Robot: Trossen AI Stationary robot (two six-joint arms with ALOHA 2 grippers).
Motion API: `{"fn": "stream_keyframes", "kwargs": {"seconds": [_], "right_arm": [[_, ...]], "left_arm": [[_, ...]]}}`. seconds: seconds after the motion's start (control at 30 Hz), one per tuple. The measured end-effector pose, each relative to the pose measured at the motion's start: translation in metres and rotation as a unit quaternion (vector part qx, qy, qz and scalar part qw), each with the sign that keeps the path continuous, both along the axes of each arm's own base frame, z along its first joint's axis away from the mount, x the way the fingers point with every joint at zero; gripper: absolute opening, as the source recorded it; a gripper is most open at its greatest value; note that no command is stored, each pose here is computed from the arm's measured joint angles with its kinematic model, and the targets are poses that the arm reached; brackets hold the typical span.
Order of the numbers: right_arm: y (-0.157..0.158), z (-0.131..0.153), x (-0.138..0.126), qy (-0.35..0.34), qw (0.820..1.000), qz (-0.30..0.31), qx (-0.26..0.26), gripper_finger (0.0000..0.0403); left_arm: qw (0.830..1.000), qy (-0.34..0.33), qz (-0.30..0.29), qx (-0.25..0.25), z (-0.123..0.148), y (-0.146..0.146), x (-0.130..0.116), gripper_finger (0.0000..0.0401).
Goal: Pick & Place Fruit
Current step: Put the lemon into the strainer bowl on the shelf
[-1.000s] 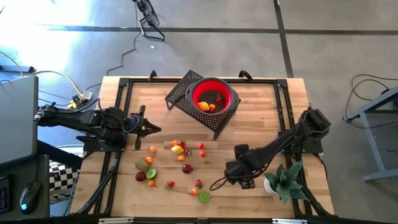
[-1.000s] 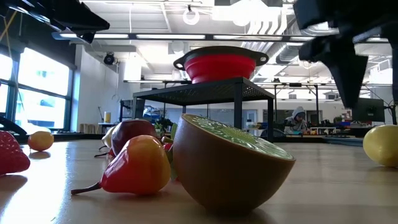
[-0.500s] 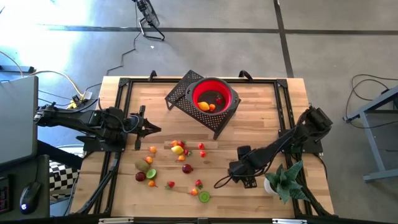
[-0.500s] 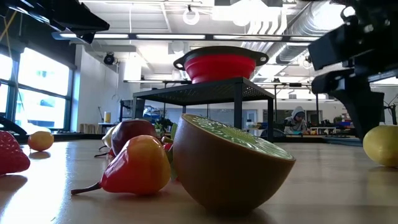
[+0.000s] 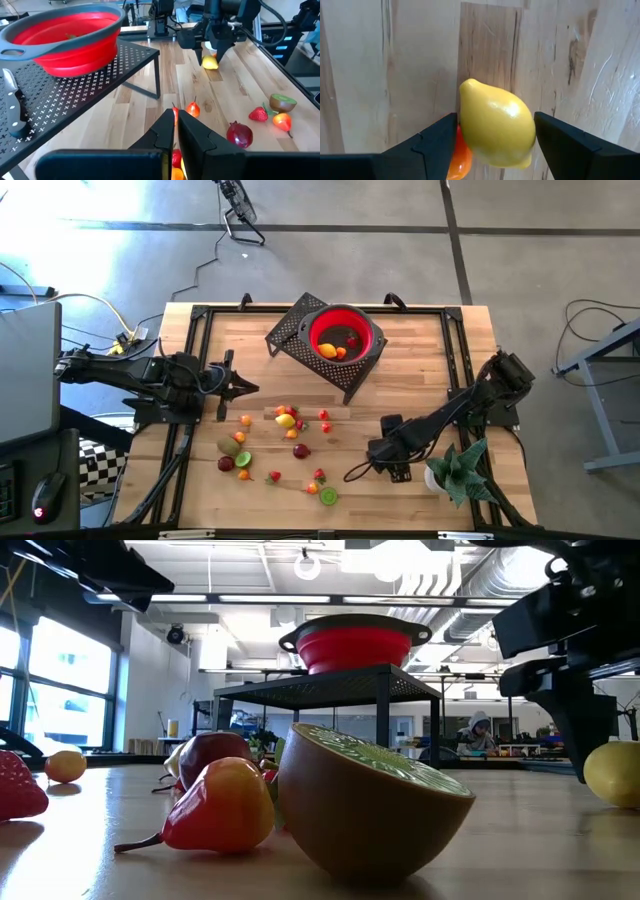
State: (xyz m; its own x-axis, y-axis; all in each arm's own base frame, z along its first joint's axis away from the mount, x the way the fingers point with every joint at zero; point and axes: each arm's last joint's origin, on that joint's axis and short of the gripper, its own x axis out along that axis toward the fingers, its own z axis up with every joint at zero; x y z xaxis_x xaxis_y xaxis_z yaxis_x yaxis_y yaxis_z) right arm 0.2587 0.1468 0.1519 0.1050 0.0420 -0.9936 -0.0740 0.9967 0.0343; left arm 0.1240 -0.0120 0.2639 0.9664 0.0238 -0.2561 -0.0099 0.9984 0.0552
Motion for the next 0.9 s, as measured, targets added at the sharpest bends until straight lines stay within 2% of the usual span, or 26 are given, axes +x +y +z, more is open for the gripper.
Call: {"fn": "stream_keyframes", "kwargs": {"seconds": [0.17, 0.43, 0.67, 0.9], "right_arm": [[0.0, 0.0, 0.0, 0.0, 1.0, 0.0, 0.0, 0.0253], [0.0005, 0.0, -0.0002, 0.004, 1.0, 0.001, 0.008, 0.0211], [0.0019, 0.0001, -0.0009, 0.018, 0.999, -0.008, 0.033, 0.0221], [0.0029, 0.0036, -0.0001, 0.01, 0.999, -0.007, 0.049, 0.0205]], "left_arm": [[1.0, 0.002, 0.001, 0.0, -0.0004, 0.0001, -0.0001, 0.0019], [1.0, 0.002, 0.001, 0.0, -0.0004, 0.0001, -0.0001, 0.0019], [1.0, 0.002, 0.001, 0.0, -0.0005, 0.0, -0.0001, 0.0019], [1.0, 0.002, 0.0, 0.0, -0.0004, 0.0, -0.0001, 0.0019]]}}
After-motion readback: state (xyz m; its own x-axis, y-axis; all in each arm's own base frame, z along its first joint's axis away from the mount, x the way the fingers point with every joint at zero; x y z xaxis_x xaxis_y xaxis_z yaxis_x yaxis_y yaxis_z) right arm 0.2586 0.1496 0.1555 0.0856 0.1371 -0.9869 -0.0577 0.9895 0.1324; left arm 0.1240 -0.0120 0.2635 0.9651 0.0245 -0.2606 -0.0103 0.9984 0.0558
